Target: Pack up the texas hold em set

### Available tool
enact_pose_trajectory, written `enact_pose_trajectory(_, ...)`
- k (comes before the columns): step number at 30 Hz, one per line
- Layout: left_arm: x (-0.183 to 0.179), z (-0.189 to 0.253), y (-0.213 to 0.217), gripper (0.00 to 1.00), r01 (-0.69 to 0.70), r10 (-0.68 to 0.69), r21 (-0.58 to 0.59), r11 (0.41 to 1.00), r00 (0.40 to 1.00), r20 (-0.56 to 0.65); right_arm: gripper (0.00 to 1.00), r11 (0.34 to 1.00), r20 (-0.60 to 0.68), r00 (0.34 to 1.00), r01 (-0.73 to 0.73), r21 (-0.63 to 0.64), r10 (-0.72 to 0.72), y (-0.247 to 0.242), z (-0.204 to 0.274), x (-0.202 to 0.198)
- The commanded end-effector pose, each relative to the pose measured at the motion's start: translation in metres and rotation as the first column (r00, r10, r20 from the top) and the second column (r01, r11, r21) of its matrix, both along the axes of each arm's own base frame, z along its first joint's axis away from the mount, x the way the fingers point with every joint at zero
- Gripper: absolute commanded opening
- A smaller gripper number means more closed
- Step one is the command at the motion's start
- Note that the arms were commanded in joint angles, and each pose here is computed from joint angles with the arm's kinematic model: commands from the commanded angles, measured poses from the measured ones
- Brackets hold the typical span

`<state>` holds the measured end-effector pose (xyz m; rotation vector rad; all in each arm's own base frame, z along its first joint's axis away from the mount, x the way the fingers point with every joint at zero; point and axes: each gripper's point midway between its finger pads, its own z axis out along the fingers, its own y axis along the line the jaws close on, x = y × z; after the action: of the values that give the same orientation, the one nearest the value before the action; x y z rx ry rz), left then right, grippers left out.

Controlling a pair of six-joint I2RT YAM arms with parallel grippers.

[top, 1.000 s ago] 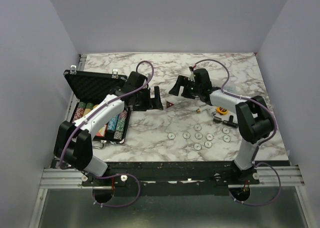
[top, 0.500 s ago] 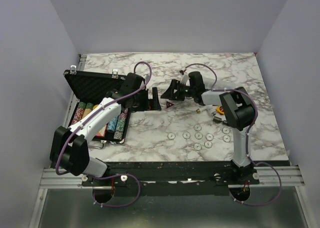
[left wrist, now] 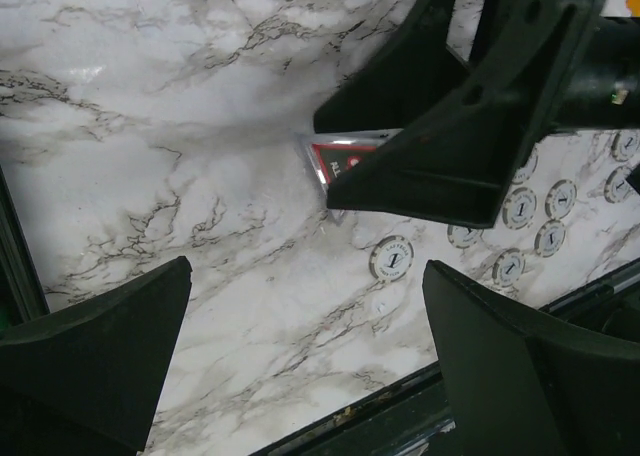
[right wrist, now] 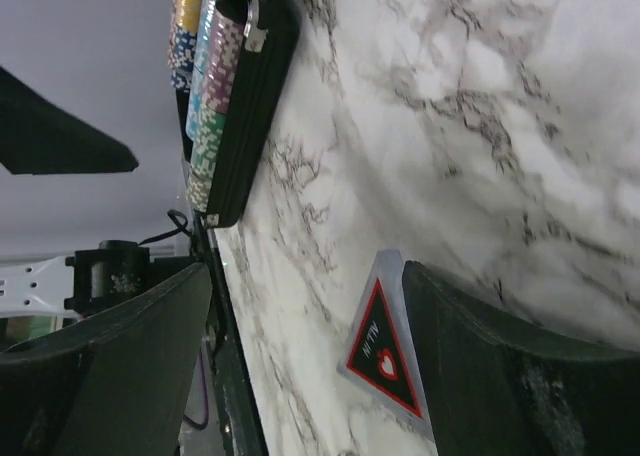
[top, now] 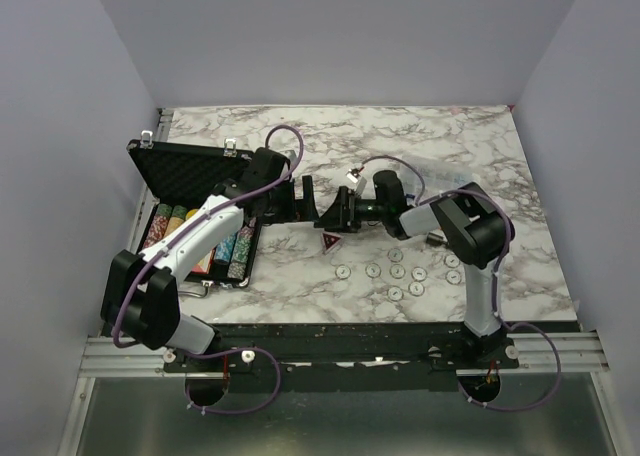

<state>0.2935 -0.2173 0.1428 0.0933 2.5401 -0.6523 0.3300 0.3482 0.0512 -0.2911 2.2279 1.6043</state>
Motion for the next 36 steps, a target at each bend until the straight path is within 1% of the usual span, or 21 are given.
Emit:
enact_pose_trajectory(1, -0.002, -0.024, 0.003, 0.98, -0.024, 0.025, 0.016, 1.000, 0.998, -0.057, 0.80, 0.995, -0.009, 0.997, 0.080, 0.057, -0.080, -0.017, 0.038, 0.004)
enact_pose_trajectory(3, -0.003, -0.028, -0.002, 0.96, -0.013, 0.013, 0.000, 1.000, 0.997, -0.078, 0.80, 0.987, 0.019, 0.987, 0.160, 0.017, -0.161, -0.033, 0.052, 0.016)
enact_pose_trajectory(4, -0.003, -0.029, -0.005, 0.95, -0.007, 0.006, -0.009, 1.000, 0.997, -0.083, 0.80, 0.974, 0.019, 0.975, 0.223, -0.038, -0.222, -0.047, 0.052, 0.024)
enact_pose_trajectory(6, -0.003, -0.032, -0.013, 0.95, 0.022, -0.024, -0.023, 0.999, 0.996, -0.087, 0.80, 0.922, 0.062, 0.935, 0.354, -0.159, -0.349, -0.076, 0.052, 0.043)
enact_pose_trajectory(7, -0.003, -0.035, -0.018, 0.95, 0.046, -0.049, -0.027, 0.999, 0.994, -0.099, 0.80, 0.885, 0.104, 0.910, 0.415, -0.209, -0.402, -0.091, 0.054, 0.051)
enact_pose_trajectory(9, -0.005, -0.043, -0.027, 0.95, 0.088, -0.089, -0.011, 0.996, 0.986, -0.138, 0.81, 0.799, 0.149, 0.853, 0.521, -0.299, -0.500, -0.124, 0.060, 0.059)
enact_pose_trajectory(10, -0.005, -0.046, -0.032, 0.95, 0.101, -0.099, 0.007, 0.995, 0.983, -0.152, 0.82, 0.746, 0.165, 0.818, 0.571, -0.342, -0.551, -0.143, 0.059, 0.062)
enact_pose_trajectory(13, -0.007, -0.058, -0.039, 0.96, 0.080, -0.055, 0.102, 0.992, 0.974, -0.221, 0.83, 0.636, 0.211, 0.737, 0.666, -0.389, -0.642, -0.184, 0.072, 0.057)
enact_pose_trajectory(15, -0.008, -0.066, -0.044, 0.98, 0.061, -0.016, 0.161, 0.985, 0.963, -0.268, 0.84, 0.586, 0.251, 0.695, 0.709, -0.392, -0.673, -0.200, 0.083, 0.051)
enact_pose_trajectory(16, -0.008, -0.070, -0.047, 0.98, 0.056, -0.005, 0.170, 0.984, 0.958, -0.286, 0.84, 0.565, 0.273, 0.677, 0.727, -0.390, -0.683, -0.207, 0.087, 0.048)
enact_pose_trajectory(20, -0.005, -0.080, -0.049, 0.99, -0.019, 0.090, 0.203, 0.979, 0.934, -0.346, 0.85, 0.525, 0.344, 0.627, 0.776, -0.348, -0.699, -0.223, 0.107, 0.032)
enact_pose_trajectory(21, -0.005, -0.082, -0.051, 0.98, -0.037, 0.112, 0.209, 0.977, 0.926, -0.361, 0.86, 0.525, 0.352, 0.628, 0.776, -0.348, -0.694, -0.224, 0.108, 0.028)
enact_pose_trajectory(23, -0.005, -0.086, -0.055, 0.98, -0.078, 0.155, 0.208, 0.975, 0.909, -0.387, 0.86, 0.499, 0.380, 0.609, 0.791, -0.354, -0.696, -0.233, 0.110, 0.022)
enact_pose_trajectory(25, -0.008, -0.092, -0.062, 0.98, -0.105, 0.181, 0.197, 0.975, 0.889, -0.421, 0.86, 0.493, 0.391, 0.609, 0.791, -0.362, -0.690, -0.236, 0.111, 0.016)
enact_pose_trajectory(29, -0.009, -0.102, -0.074, 0.98, -0.146, 0.222, 0.194, 0.970, 0.855, -0.469, 0.86, 0.519, 0.387, 0.626, 0.779, -0.352, -0.677, -0.235, 0.113, 0.004)
enact_pose_trajectory(30, -0.009, -0.103, -0.076, 0.98, -0.158, 0.239, 0.206, 0.966, 0.850, -0.470, 0.86, 0.520, 0.388, 0.626, 0.779, -0.350, -0.677, -0.235, 0.113, 0.001)
enact_pose_trajectory(32, -0.007, -0.105, -0.078, 0.97, -0.174, 0.262, 0.226, 0.958, 0.850, -0.457, 0.86, 0.545, 0.379, 0.643, 0.766, -0.341, -0.665, -0.231, 0.114, -0.005)
enact_pose_trajectory(36, -0.007, -0.110, -0.080, 0.93, -0.203, 0.314, 0.284, 0.937, 0.847, -0.429, 0.86, 0.541, 0.382, 0.645, 0.764, -0.351, -0.662, -0.234, 0.113, -0.011)
